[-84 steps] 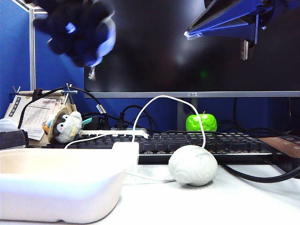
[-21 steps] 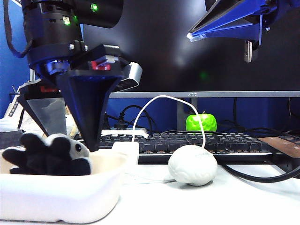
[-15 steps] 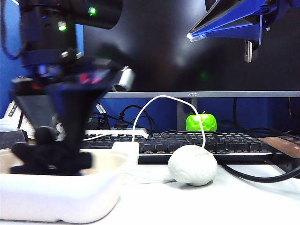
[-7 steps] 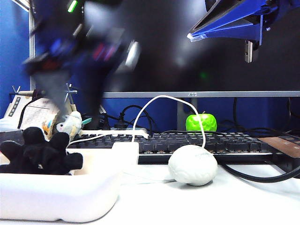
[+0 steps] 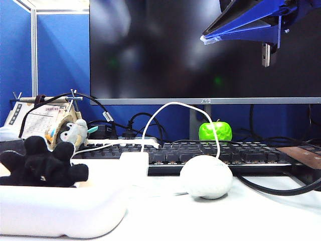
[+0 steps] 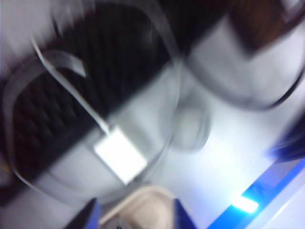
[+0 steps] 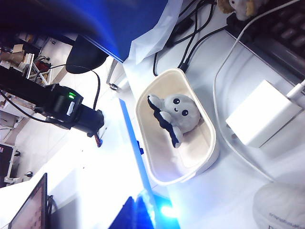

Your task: Identity fluffy octopus among items on the table, put them into the paper lunch box.

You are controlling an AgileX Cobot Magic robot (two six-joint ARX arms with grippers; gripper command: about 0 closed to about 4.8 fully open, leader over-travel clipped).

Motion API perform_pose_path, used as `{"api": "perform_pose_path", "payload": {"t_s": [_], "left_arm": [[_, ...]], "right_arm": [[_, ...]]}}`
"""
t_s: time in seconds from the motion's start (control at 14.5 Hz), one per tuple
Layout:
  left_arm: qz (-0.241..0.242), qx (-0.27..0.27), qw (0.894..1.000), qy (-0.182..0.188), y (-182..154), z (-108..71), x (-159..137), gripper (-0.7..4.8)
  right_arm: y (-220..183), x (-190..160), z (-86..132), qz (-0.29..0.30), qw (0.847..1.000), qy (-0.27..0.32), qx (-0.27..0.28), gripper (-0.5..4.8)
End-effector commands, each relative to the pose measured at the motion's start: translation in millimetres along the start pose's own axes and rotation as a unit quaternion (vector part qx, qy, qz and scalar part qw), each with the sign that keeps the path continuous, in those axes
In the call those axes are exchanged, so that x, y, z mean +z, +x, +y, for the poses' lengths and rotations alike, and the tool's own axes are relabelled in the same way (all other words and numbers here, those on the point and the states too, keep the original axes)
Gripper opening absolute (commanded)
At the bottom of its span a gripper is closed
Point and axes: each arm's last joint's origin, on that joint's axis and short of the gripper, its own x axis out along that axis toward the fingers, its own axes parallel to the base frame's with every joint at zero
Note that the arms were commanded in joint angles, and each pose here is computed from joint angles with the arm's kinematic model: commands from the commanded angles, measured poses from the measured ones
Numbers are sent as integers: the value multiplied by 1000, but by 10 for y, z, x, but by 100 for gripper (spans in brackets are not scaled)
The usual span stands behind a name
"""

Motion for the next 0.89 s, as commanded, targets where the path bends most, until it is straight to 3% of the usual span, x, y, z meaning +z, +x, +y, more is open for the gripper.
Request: {"api": "perform_pose_path", "payload": {"t_s": [0.07,0.14,0.27,0.41,0.55,0.69,0.76,0.89], "left_arm": [[-106,-7,994,23,-683,-54,208,53],[-130,-8,991,25,-837,-63,231,52],[-230,-1,972,52,-1472,-90,184,51],[-292,-1,955,58,-1917,-101,4,51],[-363,6,929,76,-2413,-103,-340,42],[-422,12,902,90,-2768,-102,-642,-4],[-471,16,876,97,-3056,-97,-938,-5],[-524,28,843,114,-3388,-83,-1410,-5]], "right_arm": [[-94,97,169,-36,997,-65,-1,-6],[-133,118,234,-46,996,-83,-6,-6],[-390,269,668,-90,982,-161,-38,-6],[-677,355,1166,-142,958,-239,-72,-6],[-1040,312,1791,-216,912,-318,-145,-6],[-1273,169,2197,-277,866,-366,-198,-6],[-1438,-54,2495,-331,821,-400,-237,-6],[-1562,-388,2736,-366,791,-408,-272,-6]]}}
